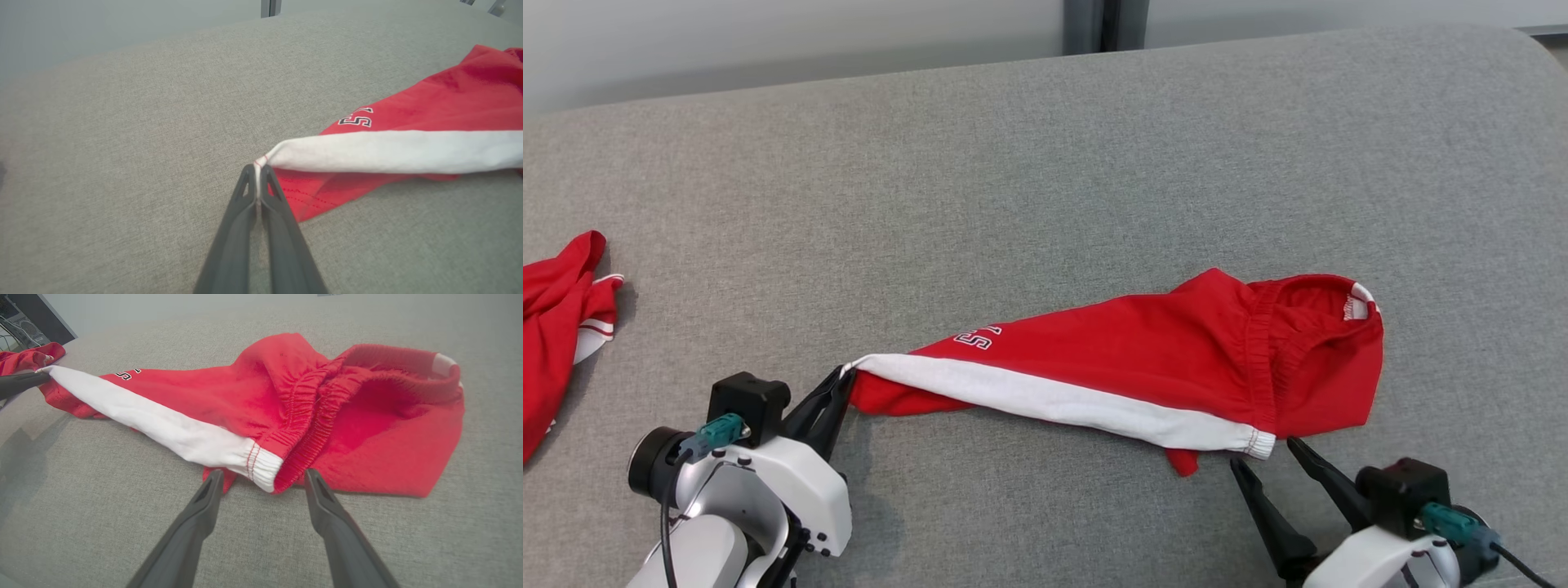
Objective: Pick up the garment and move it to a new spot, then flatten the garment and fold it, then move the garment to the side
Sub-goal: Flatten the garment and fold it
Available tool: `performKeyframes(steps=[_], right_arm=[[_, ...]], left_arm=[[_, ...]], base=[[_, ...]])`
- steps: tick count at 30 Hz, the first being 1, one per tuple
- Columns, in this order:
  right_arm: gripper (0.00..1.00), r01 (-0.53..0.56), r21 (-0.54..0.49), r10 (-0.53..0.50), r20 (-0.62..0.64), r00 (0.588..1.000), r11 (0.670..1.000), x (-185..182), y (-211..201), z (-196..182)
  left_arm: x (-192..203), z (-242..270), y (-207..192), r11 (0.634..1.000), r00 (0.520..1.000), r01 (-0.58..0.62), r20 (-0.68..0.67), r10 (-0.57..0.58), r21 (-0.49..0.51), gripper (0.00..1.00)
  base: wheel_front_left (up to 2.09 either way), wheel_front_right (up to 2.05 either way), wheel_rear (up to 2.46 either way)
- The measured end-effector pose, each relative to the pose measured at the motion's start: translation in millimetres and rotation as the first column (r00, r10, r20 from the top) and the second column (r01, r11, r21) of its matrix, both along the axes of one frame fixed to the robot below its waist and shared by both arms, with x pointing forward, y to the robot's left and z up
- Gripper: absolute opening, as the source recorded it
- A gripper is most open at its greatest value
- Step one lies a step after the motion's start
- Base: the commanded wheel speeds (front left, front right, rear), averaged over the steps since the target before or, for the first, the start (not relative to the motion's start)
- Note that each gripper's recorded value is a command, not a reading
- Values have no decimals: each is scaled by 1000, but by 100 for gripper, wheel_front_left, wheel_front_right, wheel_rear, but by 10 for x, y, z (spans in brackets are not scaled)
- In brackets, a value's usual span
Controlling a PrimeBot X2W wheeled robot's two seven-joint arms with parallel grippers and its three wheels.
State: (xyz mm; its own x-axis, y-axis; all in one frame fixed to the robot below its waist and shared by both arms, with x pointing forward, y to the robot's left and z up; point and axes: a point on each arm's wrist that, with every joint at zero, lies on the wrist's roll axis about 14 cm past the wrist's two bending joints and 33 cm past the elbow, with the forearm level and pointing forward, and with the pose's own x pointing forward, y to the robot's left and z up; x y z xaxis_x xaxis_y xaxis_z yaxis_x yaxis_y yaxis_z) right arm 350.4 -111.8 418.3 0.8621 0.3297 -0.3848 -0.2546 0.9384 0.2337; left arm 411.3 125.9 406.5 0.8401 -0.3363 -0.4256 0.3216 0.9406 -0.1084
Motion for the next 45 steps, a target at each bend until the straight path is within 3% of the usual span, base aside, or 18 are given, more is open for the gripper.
performKeyframes(steps=[1,2,3,4,10,15,18,20,21,27,32,38,45], right_arm=[[100,-5,1,5,-3,1000,1000,9,17,-10],[45,-13,1,13,-7,1000,1000,23,40,-18],[8,-16,8,16,-5,1000,1000,45,58,-11],[0,-19,12,19,2,1000,1000,71,75,1],[0,-26,26,24,77,997,999,236,71,190],[0,-4,29,-3,231,973,1000,522,-82,668],[0,8,19,-14,345,938,1000,715,-187,1068],[0,12,15,-17,426,904,1000,826,-237,1370],[0,13,9,-16,500,866,1000,922,-280,1673],[0,-13,26,-8,669,743,1000,1059,-314,2555],[0,-43,42,0,709,705,998,1065,-291,2878],[0,-51,64,-7,691,723,997,1165,-302,2871],[0,-41,104,-34,631,775,994,1578,-329,2688]], left_arm=[[1,-4,-1,1000,1000,0,-1,0,-1,0],[1,-6,-1,1000,1000,0,-1,0,-1,0],[4,0,-4,1000,1000,-1,1,1,-3,0],[10,9,-1,1000,1000,-3,6,3,-5,0],[121,246,0,999,995,-15,98,18,-30,0],[345,796,-40,998,962,-10,273,26,-60,0],[469,1223,-93,997,922,10,388,21,-79,0],[543,1541,-123,996,884,23,467,19,-84,0],[596,1872,-155,996,837,40,548,11,-81,0],[601,2924,-226,995,652,79,758,-1,-66,0],[502,3411,-265,995,556,91,831,-9,-50,0],[551,3494,-311,994,551,97,835,-16,-46,0],[1007,3262,-370,994,629,106,777,-39,-37,0]], base=[[0,0,0],[0,0,0],[0,0,0],[0,0,0],[0,0,0],[0,0,0],[0,0,0],[0,0,0],[0,0,0],[0,0,0],[0,0,0],[0,0,0],[0,0,0]])
